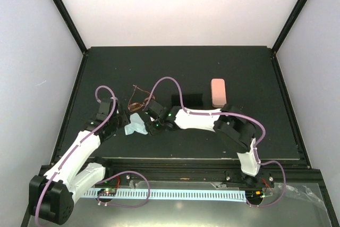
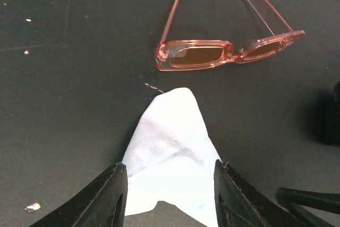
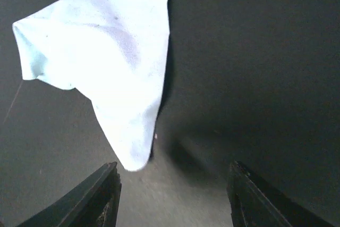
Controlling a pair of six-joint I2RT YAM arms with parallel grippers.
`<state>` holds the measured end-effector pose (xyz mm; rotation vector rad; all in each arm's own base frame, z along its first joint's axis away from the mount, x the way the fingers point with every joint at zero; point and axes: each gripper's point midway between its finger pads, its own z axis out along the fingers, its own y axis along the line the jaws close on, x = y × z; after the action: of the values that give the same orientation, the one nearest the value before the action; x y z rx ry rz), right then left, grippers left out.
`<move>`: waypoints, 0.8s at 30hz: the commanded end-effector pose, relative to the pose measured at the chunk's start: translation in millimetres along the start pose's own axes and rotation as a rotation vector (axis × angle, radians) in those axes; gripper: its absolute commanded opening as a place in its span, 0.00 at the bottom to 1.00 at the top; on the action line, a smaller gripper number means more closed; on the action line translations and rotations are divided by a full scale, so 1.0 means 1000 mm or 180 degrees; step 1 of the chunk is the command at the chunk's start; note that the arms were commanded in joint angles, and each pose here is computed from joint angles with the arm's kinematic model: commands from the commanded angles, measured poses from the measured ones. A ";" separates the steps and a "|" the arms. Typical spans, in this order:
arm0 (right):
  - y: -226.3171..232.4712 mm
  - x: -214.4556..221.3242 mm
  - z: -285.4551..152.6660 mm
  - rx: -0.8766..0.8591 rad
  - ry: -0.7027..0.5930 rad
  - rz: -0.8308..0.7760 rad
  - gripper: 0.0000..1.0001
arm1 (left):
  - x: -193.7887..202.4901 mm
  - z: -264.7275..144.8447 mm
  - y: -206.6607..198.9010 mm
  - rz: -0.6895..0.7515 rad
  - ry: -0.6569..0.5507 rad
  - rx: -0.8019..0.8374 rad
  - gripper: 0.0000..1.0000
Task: Organize the sunglasses
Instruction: Adjust the glasses cleaning cloth at the center of the board.
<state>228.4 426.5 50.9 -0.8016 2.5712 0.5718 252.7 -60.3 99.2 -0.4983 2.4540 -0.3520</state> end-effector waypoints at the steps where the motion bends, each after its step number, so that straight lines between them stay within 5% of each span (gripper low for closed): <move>1: 0.027 -0.017 0.014 -0.0313 -0.0048 0.0057 0.55 | 0.000 -0.003 0.008 -0.0104 -0.0034 -0.0046 0.46; 8: 0.024 -0.012 0.053 -0.0253 0.0097 0.0236 0.46 | 0.005 -0.001 0.010 -0.0110 0.0030 -0.0034 0.46; 18: 0.008 -0.006 0.031 -0.0040 0.0038 0.0316 0.02 | 0.007 0.004 0.001 -0.0050 0.0132 0.0098 0.47; 24: -0.009 0.012 -0.004 0.0100 0.0061 0.0166 0.01 | 0.016 0.015 -0.018 0.0168 0.0399 0.0377 0.51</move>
<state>227.1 434.0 25.1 -0.7112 2.6551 0.5912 247.0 -67.0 82.3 -0.4844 2.5278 -0.4104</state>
